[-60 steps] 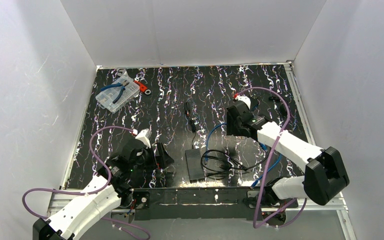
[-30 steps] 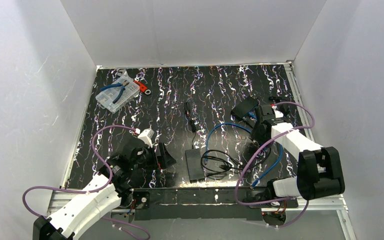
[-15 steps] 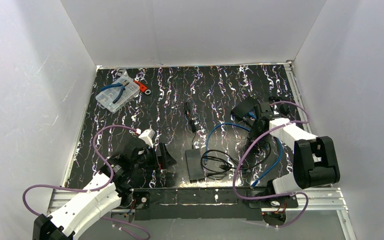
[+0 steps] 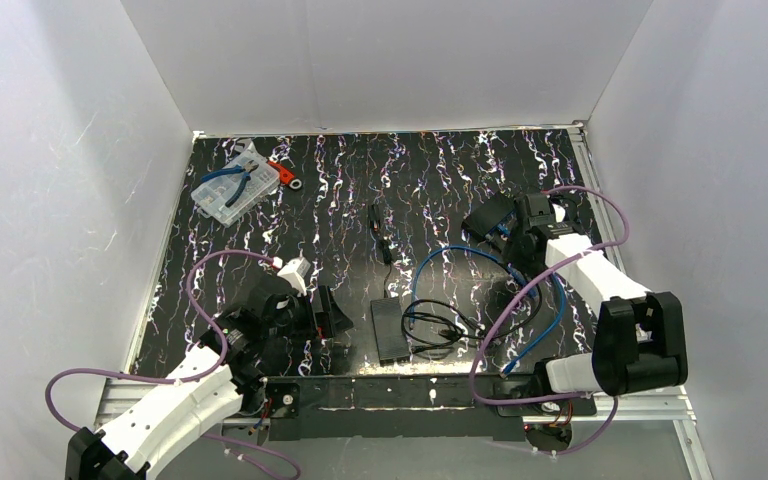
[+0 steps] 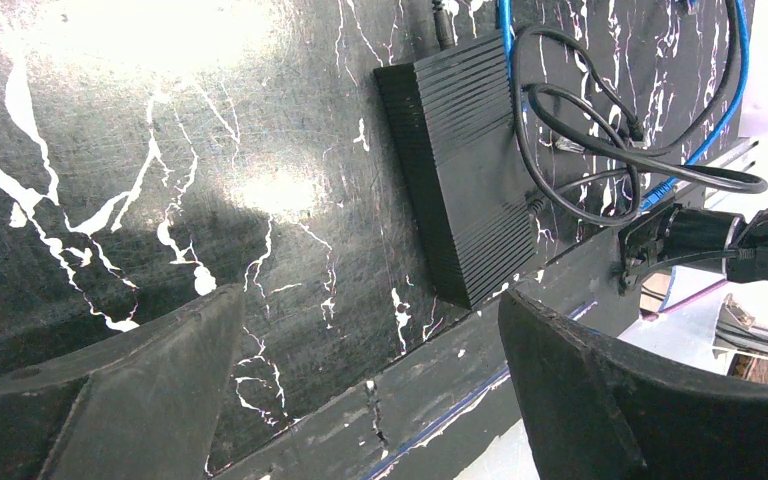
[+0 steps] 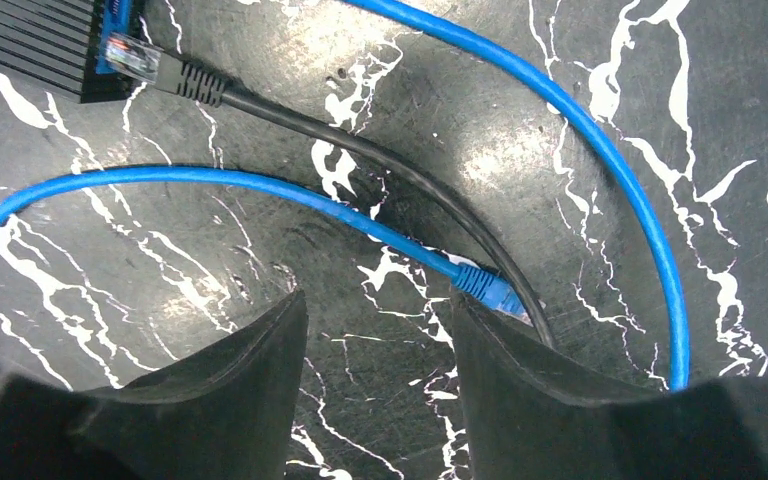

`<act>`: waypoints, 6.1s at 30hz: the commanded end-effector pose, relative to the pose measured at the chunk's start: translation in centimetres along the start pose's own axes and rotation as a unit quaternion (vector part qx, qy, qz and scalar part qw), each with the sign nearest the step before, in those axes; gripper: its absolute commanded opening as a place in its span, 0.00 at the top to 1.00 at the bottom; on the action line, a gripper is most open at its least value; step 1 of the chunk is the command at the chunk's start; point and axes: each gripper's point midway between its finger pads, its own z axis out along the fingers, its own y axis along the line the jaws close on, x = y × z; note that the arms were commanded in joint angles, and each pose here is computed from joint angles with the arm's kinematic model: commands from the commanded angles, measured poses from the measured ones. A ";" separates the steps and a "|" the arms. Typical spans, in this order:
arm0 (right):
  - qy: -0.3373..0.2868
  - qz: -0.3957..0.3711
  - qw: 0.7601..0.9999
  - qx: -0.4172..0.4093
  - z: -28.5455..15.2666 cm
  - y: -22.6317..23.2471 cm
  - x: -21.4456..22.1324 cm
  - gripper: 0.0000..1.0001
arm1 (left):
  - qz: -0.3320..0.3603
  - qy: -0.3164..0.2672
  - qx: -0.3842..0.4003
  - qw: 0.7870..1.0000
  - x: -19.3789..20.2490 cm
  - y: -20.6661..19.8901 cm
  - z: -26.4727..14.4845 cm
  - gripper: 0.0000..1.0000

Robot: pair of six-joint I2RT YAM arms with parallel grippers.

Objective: Insert the plug into the switch port
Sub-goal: Pick up the connector from the center of the board.

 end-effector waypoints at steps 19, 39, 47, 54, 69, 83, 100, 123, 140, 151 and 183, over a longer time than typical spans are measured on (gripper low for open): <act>0.033 -0.112 0.992 -0.056 2.1 0.9 -0.2 0.35 | 0.008 0.018 0.034 0.999 0.7 -1.0 0.2 0.02; 0.101 -0.082 0.989 -0.064 3.0 0.9 1.0 0.50 | 0.008 0.016 0.041 0.999 0.7 -1.2 0.1 0.02; 0.142 -0.080 0.982 -0.092 3.0 2.0 3.2 0.66 | 0.007 0.012 0.042 0.999 0.6 -1.2 -0.1 0.02; 0.153 -0.106 0.979 -0.087 2.6 2.9 4.7 0.67 | 0.007 0.011 0.046 0.999 0.6 -1.5 -0.2 0.02; 0.135 -0.156 0.978 -0.036 2.4 4.0 5.5 0.99 | 0.001 0.005 0.058 0.998 0.1 -2.4 -1.0 0.00; -0.052 -0.100 0.987 -0.118 -5.6 7.8 -3.5 0.99 | 0.021 -0.014 0.051 0.998 -1.8 -3.6 -2.9 0.00; -0.165 -0.034 0.907 -0.386 -18.1 11.4 -3.4 0.99 | 0.093 -0.040 0.148 0.984 -5.6 -10.5 -7.3 0.00; -0.315 0.004 0.624 -0.715 -35.8 13.8 -1.7 0.99 | 0.048 -0.023 0.372 0.927 -7.6 -20.2 -11.0 0.00; -0.397 0.043 0.456 -0.795 -43.6 13.3 -2.6 0.99 | 0.035 -0.051 0.464 0.884 -9.3 -23.3 -13.3 0.00; -0.402 0.044 0.379 -0.832 -46.7 12.5 -2.0 0.99 | 0.041 -0.060 0.487 0.870 -9.1 -23.6 -14.3 0.01; -0.356 -0.044 0.246 -0.900 -52.1 10.3 2.1 0.99 | 0.054 -0.053 0.525 0.848 -8.7 -24.3 -15.4 0.00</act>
